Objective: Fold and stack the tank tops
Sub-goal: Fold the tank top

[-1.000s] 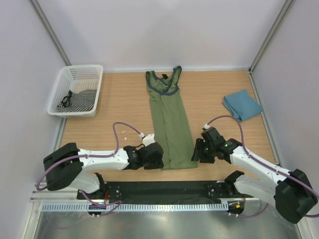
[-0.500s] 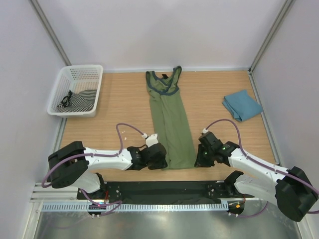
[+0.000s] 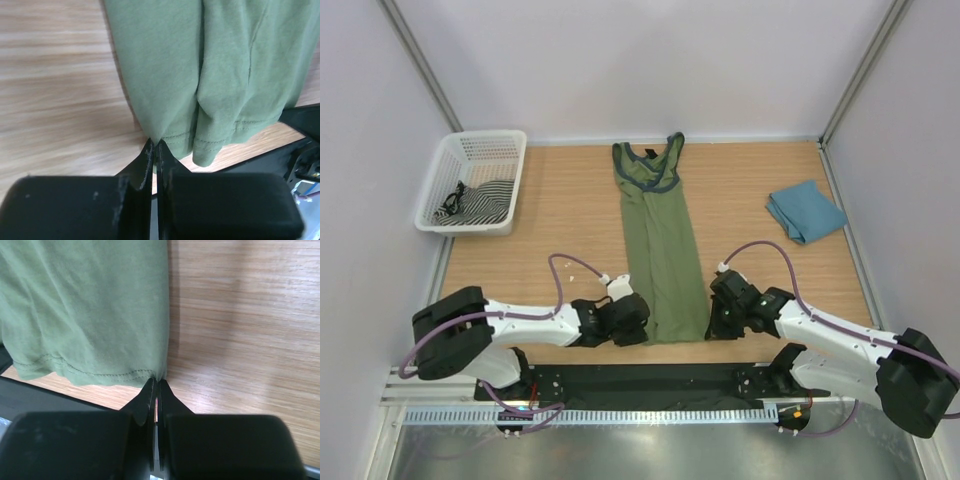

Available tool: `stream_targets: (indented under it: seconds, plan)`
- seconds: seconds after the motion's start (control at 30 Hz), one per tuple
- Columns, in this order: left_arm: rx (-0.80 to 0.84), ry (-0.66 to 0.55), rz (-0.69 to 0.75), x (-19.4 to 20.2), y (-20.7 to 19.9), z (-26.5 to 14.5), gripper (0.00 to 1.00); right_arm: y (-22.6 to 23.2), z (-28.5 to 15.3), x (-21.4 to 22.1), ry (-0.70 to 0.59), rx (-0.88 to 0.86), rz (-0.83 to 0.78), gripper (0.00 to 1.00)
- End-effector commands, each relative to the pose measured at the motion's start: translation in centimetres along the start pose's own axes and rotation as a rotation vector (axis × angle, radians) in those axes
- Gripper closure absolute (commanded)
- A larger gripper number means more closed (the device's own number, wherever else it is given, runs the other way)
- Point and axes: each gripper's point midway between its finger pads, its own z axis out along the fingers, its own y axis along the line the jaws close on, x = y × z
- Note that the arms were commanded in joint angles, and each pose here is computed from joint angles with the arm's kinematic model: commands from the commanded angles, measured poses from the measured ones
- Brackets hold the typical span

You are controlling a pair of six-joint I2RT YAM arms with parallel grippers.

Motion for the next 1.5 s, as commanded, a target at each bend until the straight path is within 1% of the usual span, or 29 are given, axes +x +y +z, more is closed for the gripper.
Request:
stream_targets:
  seconds: [0.0,0.1,0.17,0.23,0.27,0.3,0.47,0.53,0.57,0.63,0.67,0.73,0.77,0.83,0.87,0.93,1.0,1.07,1.13,1.17,1.23,1.3,1.47]
  plan:
    - [-0.081,-0.010,0.007,0.3,3.2,-1.3,1.00,0.8,-1.0,-1.0,-0.047,0.003,0.003,0.99]
    - [-0.049,0.000,0.004,0.2,2.8,-2.6,1.00,1.9,-2.3,-1.4,-0.059,-0.013,-0.016,0.99]
    - [-0.060,-0.003,0.013,0.0,2.9,-3.5,1.00,2.9,-3.3,-2.7,-0.108,-0.017,-0.042,0.99]
    - [-0.051,-0.034,0.020,-1.0,2.3,-4.4,1.00,3.3,-4.3,-3.3,-0.128,-0.008,-0.064,0.99]
    - [-0.058,-0.044,0.024,-1.3,2.4,-4.7,1.00,4.0,-5.1,-4.5,-0.165,-0.006,-0.069,0.99]
    - [-0.036,-0.073,0.018,-2.3,1.6,-5.4,1.00,4.0,-5.4,-5.0,-0.178,0.009,-0.090,0.99]
    - [-0.016,-0.115,0.008,-5.4,1.3,-6.4,1.00,5.8,-6.7,-8.1,-0.237,0.045,-0.156,0.99]
    - [-0.010,-0.143,-0.005,-7.2,0.9,-6.8,1.00,6.3,-6.5,-9.3,-0.256,0.074,-0.182,0.99]
    - [-0.016,-0.163,-0.003,-8.6,0.8,-7.2,1.00,7.3,-7.2,-10.3,-0.284,0.058,-0.189,0.99]
    - [-0.036,-0.174,0.002,-10.0,0.9,-7.1,1.00,7.8,-6.9,-11.5,-0.299,0.090,-0.215,0.99]
    - [-0.017,-0.179,0.000,-11.0,0.0,-7.4,1.00,8.7,-7.6,-12.7,-0.327,0.085,-0.219,0.99]
    - [-0.033,-0.203,0.006,-13.0,0.1,-7.0,1.00,8.6,-7.1,-14.1,-0.335,0.131,-0.238,0.99]
    - [-0.022,-0.227,-0.007,-14.7,-0.5,-7.3,1.00,9.2,-7.5,-15.2,-0.359,0.134,-0.239,0.99]
    - [-0.034,-0.232,0.016,-16.3,-0.6,-7.1,1.00,8.9,-6.9,-16.8,-0.361,0.171,-0.235,0.99]
    - [-0.043,-0.251,0.005,-18.0,-0.9,-7.1,1.00,9.3,-7.3,-18.2,-0.382,0.171,-0.238,0.99]
    - [-0.082,-0.269,0.020,-19.5,-0.4,-6.8,1.00,8.7,-6.6,-19.9,-0.375,0.193,-0.218,0.99]
    - [-0.099,-0.276,0.001,-21.3,0.0,-6.2,1.00,9.1,-6.8,-21.9,-0.399,0.184,-0.212,0.99]
    - [-0.117,-0.281,-0.016,-23.0,0.5,-5.3,1.00,8.6,-6.1,-23.6,-0.389,0.187,-0.193,0.99]
    - [-0.130,-0.285,-0.010,-24.0,0.7,-4.7,1.00,8.4,-6.1,-25.6,-0.410,0.181,-0.166,0.99]
    - [-0.130,-0.300,-0.011,-24.9,0.3,-4.8,1.00,8.3,-5.1,-26.0,-0.387,0.181,-0.163,0.99]
    - [-0.146,-0.295,-0.009,-25.9,0.4,-3.8,1.00,8.8,-4.9,-27.1,-0.394,0.170,-0.170,0.99]
    - [-0.140,-0.269,-0.012,-26.1,0.4,-2.5,1.00,8.6,-3.9,-27.6,-0.371,0.186,-0.176,0.99]
    - [-0.112,-0.260,-0.019,-27.8,-0.2,-1.3,1.00,9.0,-3.3,-28.8,-0.366,0.181,-0.176,0.99]
